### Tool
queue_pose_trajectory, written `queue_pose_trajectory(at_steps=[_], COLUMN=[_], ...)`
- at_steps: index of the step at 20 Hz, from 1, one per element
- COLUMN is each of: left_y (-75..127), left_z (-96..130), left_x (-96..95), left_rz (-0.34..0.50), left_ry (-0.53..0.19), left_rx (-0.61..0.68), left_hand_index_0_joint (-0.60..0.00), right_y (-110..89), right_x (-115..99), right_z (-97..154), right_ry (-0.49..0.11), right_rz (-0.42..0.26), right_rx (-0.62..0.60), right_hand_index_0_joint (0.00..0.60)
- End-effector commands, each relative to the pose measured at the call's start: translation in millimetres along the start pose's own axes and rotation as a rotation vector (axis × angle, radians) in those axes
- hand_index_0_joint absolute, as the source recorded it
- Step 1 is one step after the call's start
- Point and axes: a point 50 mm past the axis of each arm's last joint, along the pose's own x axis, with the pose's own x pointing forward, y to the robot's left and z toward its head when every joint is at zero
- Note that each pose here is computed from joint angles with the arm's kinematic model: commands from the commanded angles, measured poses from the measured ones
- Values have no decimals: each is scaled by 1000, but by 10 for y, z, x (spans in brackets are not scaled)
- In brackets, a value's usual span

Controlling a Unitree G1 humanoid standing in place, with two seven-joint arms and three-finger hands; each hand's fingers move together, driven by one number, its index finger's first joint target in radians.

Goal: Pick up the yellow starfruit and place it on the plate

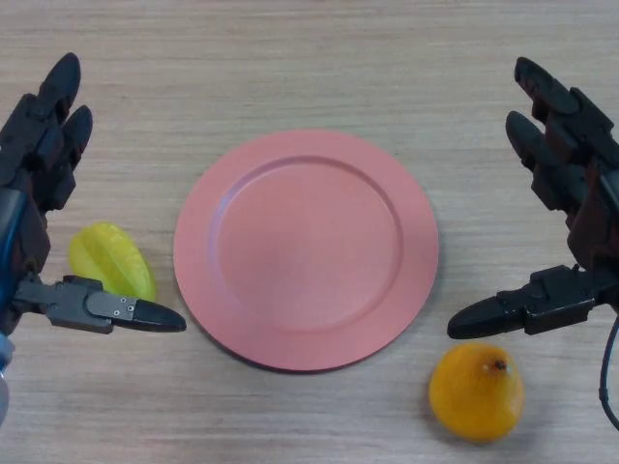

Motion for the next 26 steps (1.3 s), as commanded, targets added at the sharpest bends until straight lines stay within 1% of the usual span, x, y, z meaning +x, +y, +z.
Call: queue_pose_trajectory(at_steps=[1, 4, 6, 7, 8, 9, 10, 11, 12, 13, 14, 15, 16, 18, 19, 20, 21, 22, 23, 26], left_y=[200, 208, 232, 276, 296, 374, 398, 456, 486, 505, 523, 524, 527, 528, 525, 536, 537, 535, 518, 471], left_z=[321, 318, 291, 219, 177, 101, 57, -2, -24, -116, -148, -283, -333, -437, -515, -548, -636, -670, -741, -836], left_x=[-27, -30, -25, -12, -4, -8, -5, 3, 7, 13, 20, 12, 7, 17, 38, 52, 65, 78, 93, 130], left_rz=[70, 72, 78, 92, 104, 129, 141, 165, 171, 151, 148, 137, 124, 102, 104, 108, 99, 100, 88, 88], left_ry=[-184, -186, -182, -172, -177, -178, -173, -176, -174, -141, -132, -94, -69, -25, -14, -11, 11, 14, 34, 51], left_rx=[66, 69, 76, 121, 167, 190, 206, 194, 176, 170, 150, 141, 124, 141, 179, 204, 228, 248, 249, 233], left_hand_index_0_joint=[0, 0, 0, 0, 0, 0, 0, 0, 0, 0, 0, 0, 0, 0, 0, 0, 0, 0, 0, 0], right_y=[-108, -94, -89, -95, -98, -97, -97, -92, -90, -89, -90, -94, -95, -103, -121, -130, -141, -145, -151, -156], right_x=[-39, -53, -60, -59, -58, -56, -54, -51, -55, -60, -58, -51, -57, -76, -79, -79, -81, -81, -96, -113], right_z=[309, 306, 295, 307, 315, 305, 298, 282, 277, 279, 284, 298, 296, 292, 295, 301, 306, 307, 307, 301], right_ry=[-188, -201, -192, -190, -190, -191, -190, -173, -170, -173, -174, -179, -179, -171, -169, -169, -171, -172, -173, -177], right_rz=[-31, -20, -17, -20, -22, -27, -29, -26, -25, -25, -26, -29, -29, -34, -47, -55, -65, -69, -71, -79], right_rx=[-59, -52, -31, -25, -22, -20, -19, -20, -17, -13, -13, -15, -14, -12, -23, -28, -33, -36, -47, -48], right_hand_index_0_joint=[0, 0, 0, 0, 0, 0, 0, 0, 0, 0, 0, 0, 0, 0, 0, 0, 0, 0, 0, 0])
